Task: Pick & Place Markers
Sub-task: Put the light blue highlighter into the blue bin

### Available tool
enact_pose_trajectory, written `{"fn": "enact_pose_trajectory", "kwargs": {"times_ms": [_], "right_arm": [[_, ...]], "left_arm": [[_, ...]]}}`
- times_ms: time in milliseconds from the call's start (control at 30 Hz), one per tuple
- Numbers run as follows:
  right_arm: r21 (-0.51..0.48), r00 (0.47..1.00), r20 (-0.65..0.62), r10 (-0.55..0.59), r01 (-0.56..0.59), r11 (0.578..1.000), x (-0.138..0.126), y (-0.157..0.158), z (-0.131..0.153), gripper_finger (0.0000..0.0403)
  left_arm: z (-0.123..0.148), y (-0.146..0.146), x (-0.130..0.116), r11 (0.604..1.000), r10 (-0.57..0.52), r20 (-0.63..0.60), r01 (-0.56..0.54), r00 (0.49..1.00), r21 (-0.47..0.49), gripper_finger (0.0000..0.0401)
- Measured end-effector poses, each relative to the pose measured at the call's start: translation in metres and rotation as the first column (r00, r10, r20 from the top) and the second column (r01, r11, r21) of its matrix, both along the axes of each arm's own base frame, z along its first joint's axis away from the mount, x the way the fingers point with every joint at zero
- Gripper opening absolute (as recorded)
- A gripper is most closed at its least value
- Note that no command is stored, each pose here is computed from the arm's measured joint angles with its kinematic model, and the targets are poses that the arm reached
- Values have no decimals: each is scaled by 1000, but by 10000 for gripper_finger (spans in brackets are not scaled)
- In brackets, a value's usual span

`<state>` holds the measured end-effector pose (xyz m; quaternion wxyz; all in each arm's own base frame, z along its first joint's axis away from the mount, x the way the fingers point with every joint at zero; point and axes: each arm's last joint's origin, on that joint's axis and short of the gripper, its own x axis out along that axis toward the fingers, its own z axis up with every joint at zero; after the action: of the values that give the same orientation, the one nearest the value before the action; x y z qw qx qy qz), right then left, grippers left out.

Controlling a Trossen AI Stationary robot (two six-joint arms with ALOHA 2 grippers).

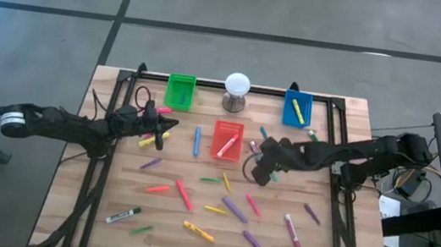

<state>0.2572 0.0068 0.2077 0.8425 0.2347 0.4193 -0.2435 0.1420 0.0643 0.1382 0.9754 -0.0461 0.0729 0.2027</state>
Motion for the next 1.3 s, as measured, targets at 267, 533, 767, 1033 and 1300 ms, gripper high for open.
{"fn": "enact_pose_trajectory", "kwargs": {"times_ms": [267, 533, 767, 1033, 1300], "right_arm": [[-13, 993, -78, -87, 86, 996, -11, -25, -8, 77], [-2, 986, -93, -136, 137, 991, -17, -38, -5, 77], [-3, 982, -65, -179, 179, 984, -24, -48, 3, 77], [-28, 971, -49, -235, 234, 972, -25, -72, 11, 77], [-49, 940, -35, -339, 337, 940, -32, -105, 18, 77]], "left_arm": [[0, 0, 0, 1000, -2, -3, 2, 1000, 7, 0], [0, 0, 0, 1000, -1, -2, 1, 1000, 1, 0], [-1, 0, 0, 1000, 0, -4, 0, 1000, 0, 0], [0, 0, 0, 1000, -1, -2, 1, 1000, 1, 0], [0, 0, 0, 1000, -1, -3, 1, 1000, 3, 0]]}}
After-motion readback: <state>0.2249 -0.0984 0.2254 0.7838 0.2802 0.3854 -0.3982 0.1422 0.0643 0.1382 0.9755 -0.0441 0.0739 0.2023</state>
